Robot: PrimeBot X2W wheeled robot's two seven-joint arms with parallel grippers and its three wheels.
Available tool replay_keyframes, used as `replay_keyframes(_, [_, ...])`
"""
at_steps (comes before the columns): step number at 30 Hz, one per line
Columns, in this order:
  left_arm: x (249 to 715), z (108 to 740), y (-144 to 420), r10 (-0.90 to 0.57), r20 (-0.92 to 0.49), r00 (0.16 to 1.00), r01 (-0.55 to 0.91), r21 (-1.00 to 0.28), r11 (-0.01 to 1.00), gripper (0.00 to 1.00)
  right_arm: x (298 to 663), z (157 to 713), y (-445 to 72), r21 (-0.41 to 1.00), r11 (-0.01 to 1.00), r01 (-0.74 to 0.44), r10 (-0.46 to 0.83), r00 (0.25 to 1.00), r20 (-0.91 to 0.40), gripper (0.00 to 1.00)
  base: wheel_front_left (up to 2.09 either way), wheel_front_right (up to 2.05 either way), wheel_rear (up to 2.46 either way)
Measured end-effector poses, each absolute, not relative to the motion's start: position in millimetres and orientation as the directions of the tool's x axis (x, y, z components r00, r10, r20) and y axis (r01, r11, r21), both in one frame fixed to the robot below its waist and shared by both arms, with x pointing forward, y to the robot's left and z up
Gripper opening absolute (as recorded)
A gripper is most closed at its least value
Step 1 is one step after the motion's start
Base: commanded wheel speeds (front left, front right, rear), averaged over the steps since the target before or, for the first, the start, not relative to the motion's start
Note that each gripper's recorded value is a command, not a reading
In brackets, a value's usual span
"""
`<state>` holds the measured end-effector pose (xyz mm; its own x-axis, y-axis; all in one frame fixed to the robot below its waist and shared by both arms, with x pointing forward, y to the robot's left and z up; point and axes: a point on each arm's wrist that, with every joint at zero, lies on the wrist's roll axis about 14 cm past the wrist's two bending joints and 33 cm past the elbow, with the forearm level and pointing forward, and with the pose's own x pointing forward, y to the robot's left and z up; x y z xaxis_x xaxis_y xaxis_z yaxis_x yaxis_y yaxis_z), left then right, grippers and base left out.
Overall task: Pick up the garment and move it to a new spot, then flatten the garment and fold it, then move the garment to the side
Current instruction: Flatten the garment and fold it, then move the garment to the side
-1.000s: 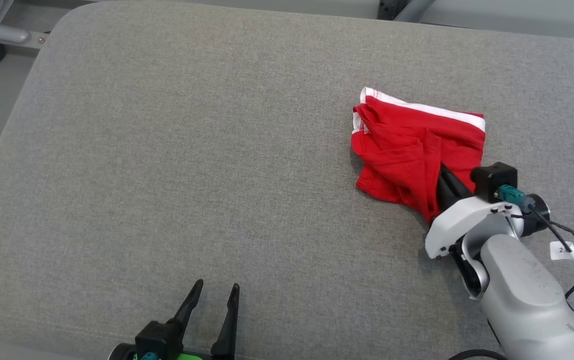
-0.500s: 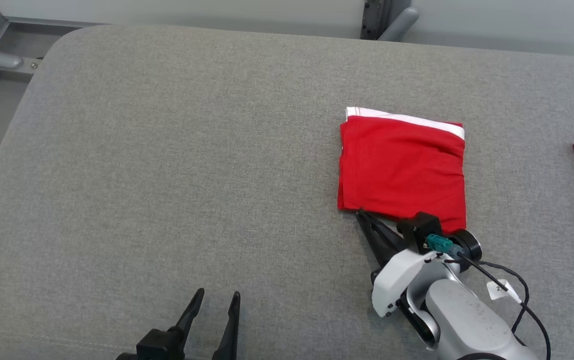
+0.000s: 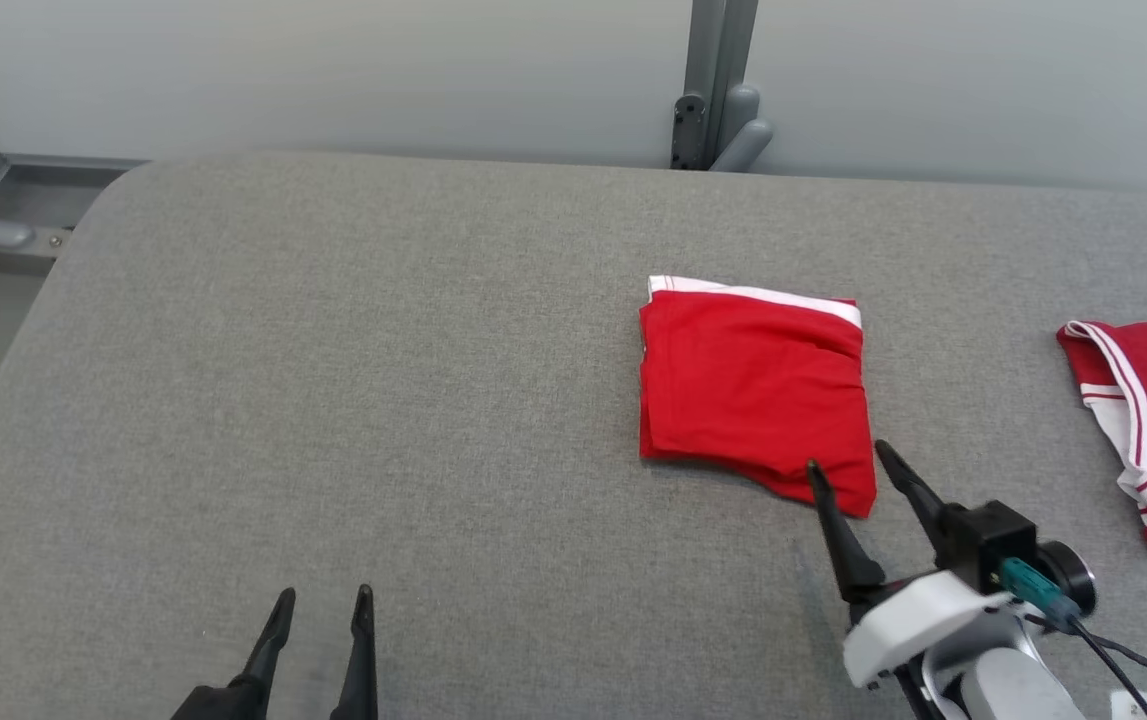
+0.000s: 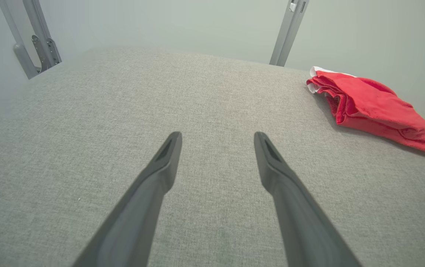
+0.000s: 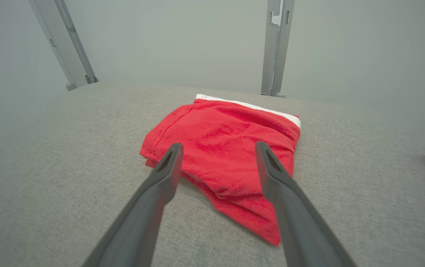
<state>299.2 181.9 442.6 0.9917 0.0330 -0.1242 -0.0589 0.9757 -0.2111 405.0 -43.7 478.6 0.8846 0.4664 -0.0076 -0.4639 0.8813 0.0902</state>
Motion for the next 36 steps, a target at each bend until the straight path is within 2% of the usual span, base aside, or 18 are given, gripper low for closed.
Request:
replay_keyframes(8, [295,459,202,0.062,-0.064,0.996,-0.071,-0.146,0.987,1.00,374,480,-144,0.012,0.976,-0.219,0.219,0.976,-0.004,1.00,0.00,0.00,0.00])
replay_keyframes(16, [300,468,197,0.021,-0.027,0.999,-0.025,-0.147,0.989,1.00,341,462,-192,0.008,0.998,-0.069,0.069,0.996,-0.061,1.00,0.00,0.00,0.00])
replay_keyframes(25, [307,462,177,-0.051,-0.047,0.998,0.043,-0.155,0.987,1.00,333,460,-203,0.033,0.999,-0.013,0.015,0.998,-0.063,1.00,0.00,0.00,0.00])
replay_keyframes(32, [308,459,175,-0.057,-0.057,0.997,0.048,-0.157,0.986,1.00,335,458,-200,0.049,0.999,-0.015,0.018,0.998,-0.068,1.00,0.00,0.00,0.00])
replay_keyframes(36, [308,457,176,-0.051,-0.063,0.997,0.040,-0.158,0.987,1.00,355,472,-190,0.138,0.990,-0.027,0.030,0.999,-0.026,1.00,0.00,0.00,0.00])
